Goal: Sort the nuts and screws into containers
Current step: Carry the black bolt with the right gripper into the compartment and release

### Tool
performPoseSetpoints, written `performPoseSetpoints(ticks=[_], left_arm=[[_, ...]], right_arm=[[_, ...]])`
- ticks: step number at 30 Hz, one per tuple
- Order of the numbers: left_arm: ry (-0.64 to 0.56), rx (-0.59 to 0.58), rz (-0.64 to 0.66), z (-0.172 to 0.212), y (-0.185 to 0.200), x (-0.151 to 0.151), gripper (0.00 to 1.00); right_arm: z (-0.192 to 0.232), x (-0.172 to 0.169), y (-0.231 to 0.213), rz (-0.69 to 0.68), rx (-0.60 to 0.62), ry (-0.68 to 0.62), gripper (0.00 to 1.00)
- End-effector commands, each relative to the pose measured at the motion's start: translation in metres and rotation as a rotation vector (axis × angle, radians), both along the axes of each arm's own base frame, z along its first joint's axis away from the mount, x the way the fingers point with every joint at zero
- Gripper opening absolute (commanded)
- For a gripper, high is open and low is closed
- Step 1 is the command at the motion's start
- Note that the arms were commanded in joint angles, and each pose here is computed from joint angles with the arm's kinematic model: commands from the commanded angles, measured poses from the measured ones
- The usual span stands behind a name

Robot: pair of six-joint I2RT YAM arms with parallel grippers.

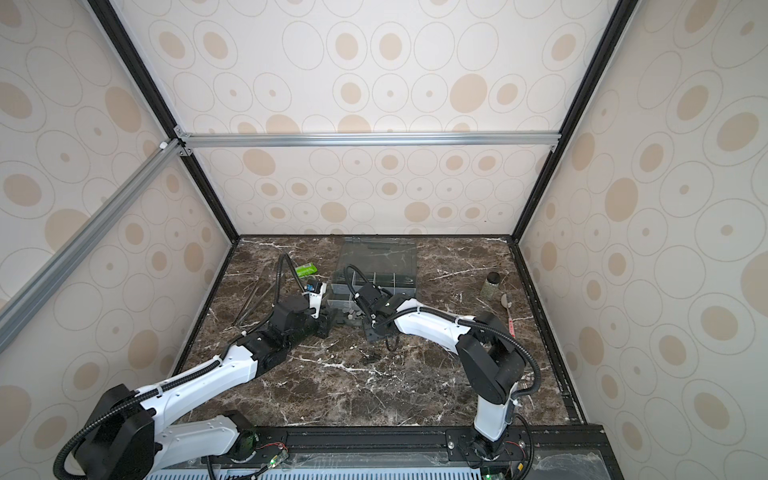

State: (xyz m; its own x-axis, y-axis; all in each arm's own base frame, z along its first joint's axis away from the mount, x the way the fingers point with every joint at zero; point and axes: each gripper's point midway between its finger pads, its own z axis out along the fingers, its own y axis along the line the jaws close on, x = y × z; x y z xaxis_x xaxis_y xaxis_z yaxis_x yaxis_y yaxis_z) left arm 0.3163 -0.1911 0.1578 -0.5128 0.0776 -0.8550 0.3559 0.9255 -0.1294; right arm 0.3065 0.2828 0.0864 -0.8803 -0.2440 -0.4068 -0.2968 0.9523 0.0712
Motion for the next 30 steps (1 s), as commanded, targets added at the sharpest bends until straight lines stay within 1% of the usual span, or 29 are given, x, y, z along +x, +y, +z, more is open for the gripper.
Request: performPoseSetpoints(ticks=[1,5,9,15,20,23,30], left_arm=[[-0.020,-0.026,0.032,0.007,0.007,0.002,0.40],[-0.020,-0.025,0.032,0.008,0.008,0.000,0.40],[-0.022,-0.029,0.039,0.008,0.011,-0.003,0.40],[-0.016,-0.045,0.044,0.007,0.014,-0.007,0.40],[-0.005,-0.060,0.048,0.004,0.015,-0.010,0.40],[0.006,-0.064,0.047,0.000,0.014,-0.011,0.40],[0.003,-0.063,0.044,0.000,0.014,-0.011,0.40]], right_arm=[[0.026,0.024,-0.004,0.020,-0.023,-0.066,0.11],[0.050,0.057,0.009,0.044,-0.014,-0.144,0.11],[0.063,0.085,0.024,0.065,-0.001,-0.180,0.11],[0.059,0.118,0.041,0.077,0.011,-0.191,0.11],[0.039,0.131,0.053,0.076,0.011,-0.169,0.11],[0.029,0.134,0.055,0.070,0.008,-0.148,0.12],[0.023,0.134,0.053,0.059,0.006,-0.134,0.24]])
